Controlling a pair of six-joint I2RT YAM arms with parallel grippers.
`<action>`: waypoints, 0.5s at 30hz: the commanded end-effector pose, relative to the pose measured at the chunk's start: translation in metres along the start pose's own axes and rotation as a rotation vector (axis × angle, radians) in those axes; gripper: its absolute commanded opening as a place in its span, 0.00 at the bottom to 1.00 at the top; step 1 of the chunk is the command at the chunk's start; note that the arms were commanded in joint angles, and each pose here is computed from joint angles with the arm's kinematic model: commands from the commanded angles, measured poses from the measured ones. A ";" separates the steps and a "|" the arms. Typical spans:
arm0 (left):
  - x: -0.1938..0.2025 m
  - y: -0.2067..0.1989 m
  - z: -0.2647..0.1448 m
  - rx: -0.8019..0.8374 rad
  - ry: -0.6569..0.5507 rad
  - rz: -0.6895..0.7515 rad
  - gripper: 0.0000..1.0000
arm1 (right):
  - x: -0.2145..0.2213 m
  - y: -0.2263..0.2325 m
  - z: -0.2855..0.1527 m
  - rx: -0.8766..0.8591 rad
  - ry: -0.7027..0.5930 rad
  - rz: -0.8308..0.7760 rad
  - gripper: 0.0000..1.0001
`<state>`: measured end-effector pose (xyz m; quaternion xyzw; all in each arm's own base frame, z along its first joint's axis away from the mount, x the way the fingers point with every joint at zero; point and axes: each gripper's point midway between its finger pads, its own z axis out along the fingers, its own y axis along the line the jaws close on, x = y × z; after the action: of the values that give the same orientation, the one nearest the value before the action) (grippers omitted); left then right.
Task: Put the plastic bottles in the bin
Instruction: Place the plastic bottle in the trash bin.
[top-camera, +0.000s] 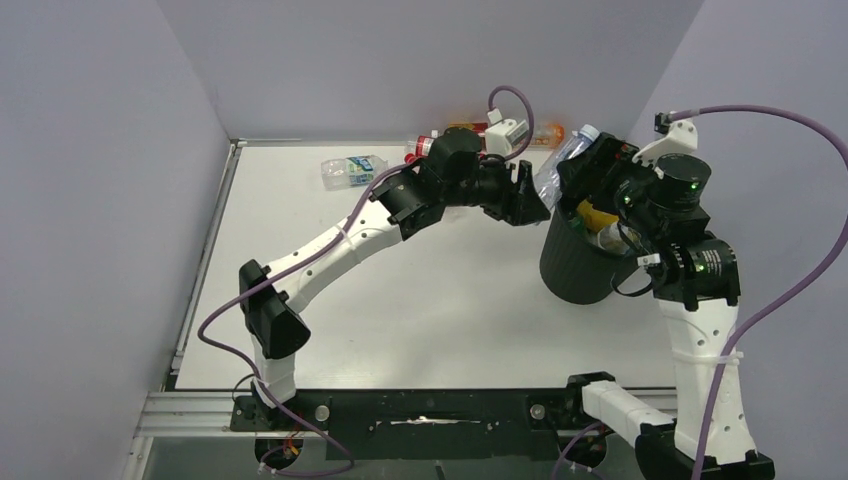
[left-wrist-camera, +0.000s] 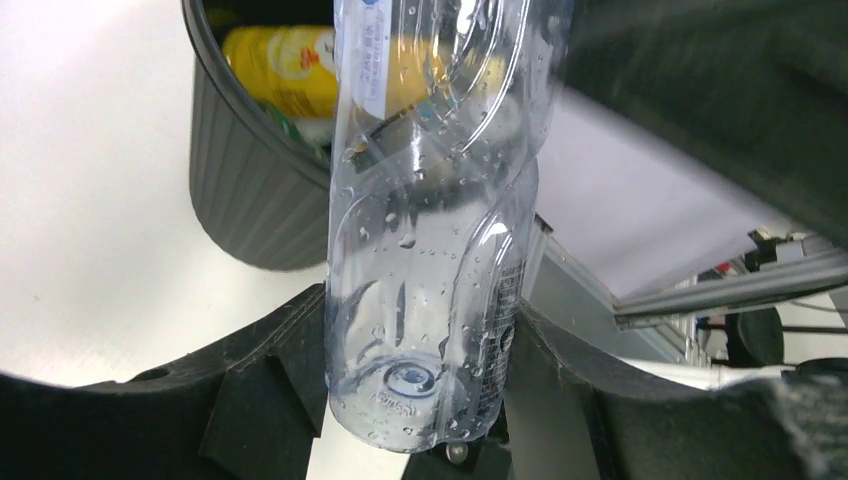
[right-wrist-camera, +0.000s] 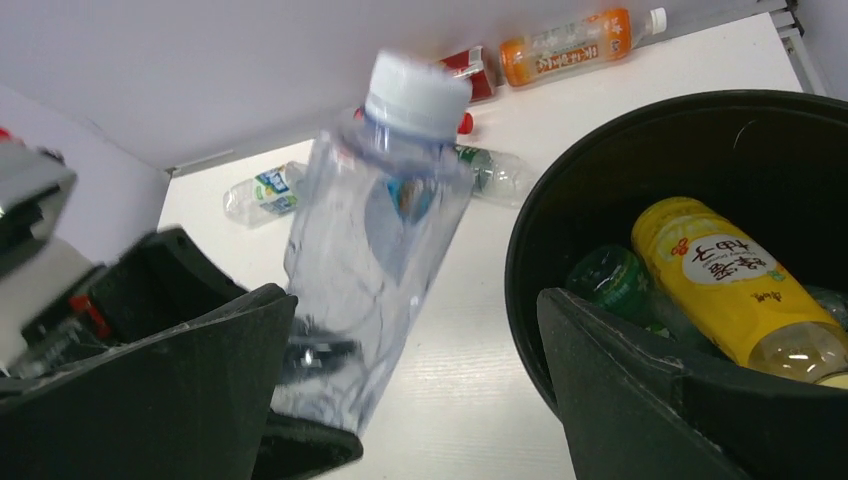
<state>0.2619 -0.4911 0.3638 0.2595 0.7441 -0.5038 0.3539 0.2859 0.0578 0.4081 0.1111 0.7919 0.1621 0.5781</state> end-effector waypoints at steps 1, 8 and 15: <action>-0.014 -0.051 -0.023 0.153 -0.070 0.069 0.42 | -0.033 0.010 0.008 -0.097 -0.120 0.069 0.98; -0.007 -0.046 -0.023 0.150 -0.070 0.061 0.42 | -0.030 0.018 0.015 -0.263 -0.106 0.164 0.98; -0.010 -0.049 -0.024 0.163 -0.089 0.072 0.42 | -0.023 0.006 0.019 -0.274 -0.071 0.196 0.90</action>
<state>0.2328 -0.4932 0.3433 0.2812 0.7376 -0.5188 0.3282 0.3158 0.0475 0.3992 0.1486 0.7555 0.2799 0.5734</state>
